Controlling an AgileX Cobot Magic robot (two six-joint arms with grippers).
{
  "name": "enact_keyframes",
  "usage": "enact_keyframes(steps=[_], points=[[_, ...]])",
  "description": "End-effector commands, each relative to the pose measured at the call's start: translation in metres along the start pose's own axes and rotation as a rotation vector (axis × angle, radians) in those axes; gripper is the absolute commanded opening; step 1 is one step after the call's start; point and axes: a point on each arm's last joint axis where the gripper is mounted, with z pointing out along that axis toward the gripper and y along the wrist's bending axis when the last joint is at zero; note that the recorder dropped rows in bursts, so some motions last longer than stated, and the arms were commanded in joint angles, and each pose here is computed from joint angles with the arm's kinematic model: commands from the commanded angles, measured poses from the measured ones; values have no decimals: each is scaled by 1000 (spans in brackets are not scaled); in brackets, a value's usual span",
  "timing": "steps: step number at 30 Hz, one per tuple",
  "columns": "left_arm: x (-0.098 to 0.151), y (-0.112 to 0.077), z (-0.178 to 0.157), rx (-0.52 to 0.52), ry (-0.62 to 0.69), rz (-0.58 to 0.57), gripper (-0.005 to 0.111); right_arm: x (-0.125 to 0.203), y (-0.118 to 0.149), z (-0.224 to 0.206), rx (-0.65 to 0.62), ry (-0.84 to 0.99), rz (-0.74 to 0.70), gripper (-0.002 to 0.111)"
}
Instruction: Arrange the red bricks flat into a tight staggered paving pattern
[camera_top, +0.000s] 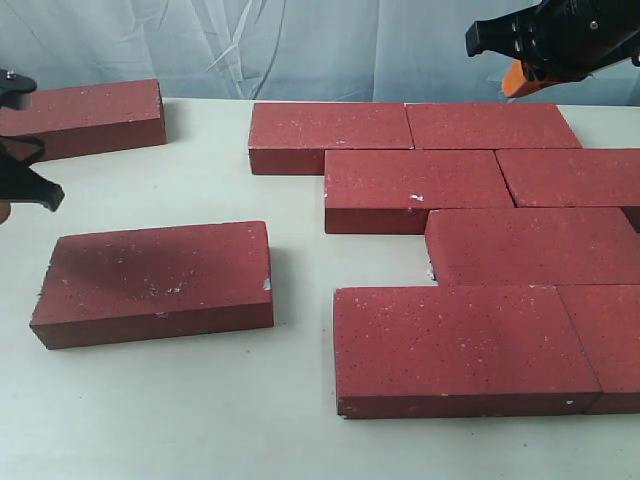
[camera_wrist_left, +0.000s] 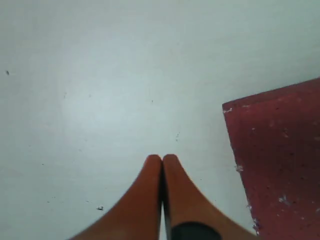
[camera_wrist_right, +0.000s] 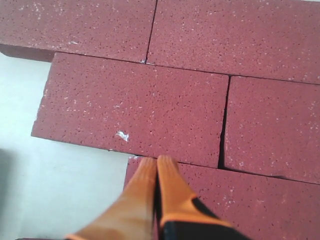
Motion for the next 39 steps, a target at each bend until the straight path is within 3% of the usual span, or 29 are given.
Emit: enact_keyframes(steps=[1,5,12,25,31,34,39], points=[[4,-1,31,40,96,-53,0,2,-2,-1,6,6,2,-1],[9,-14,61,131,218,-86,0,2,-2,-1,6,6,2,-1],[7,-43,81,408,234,-79,0,2,-2,-1,6,6,2,-1],[-3,-56,82,571,124,-89,0,2,-2,-1,6,6,2,-1],[-2,-49,85,521,123,-50,0,5,-2,-1,4,44,-33,-1],[1,-39,89,446,146,-85,0,7,-2,-1,-3,62,-131,-1],[6,-23,92,354,187,-146,0,9,10,-1,-96,78,-173,-1]])
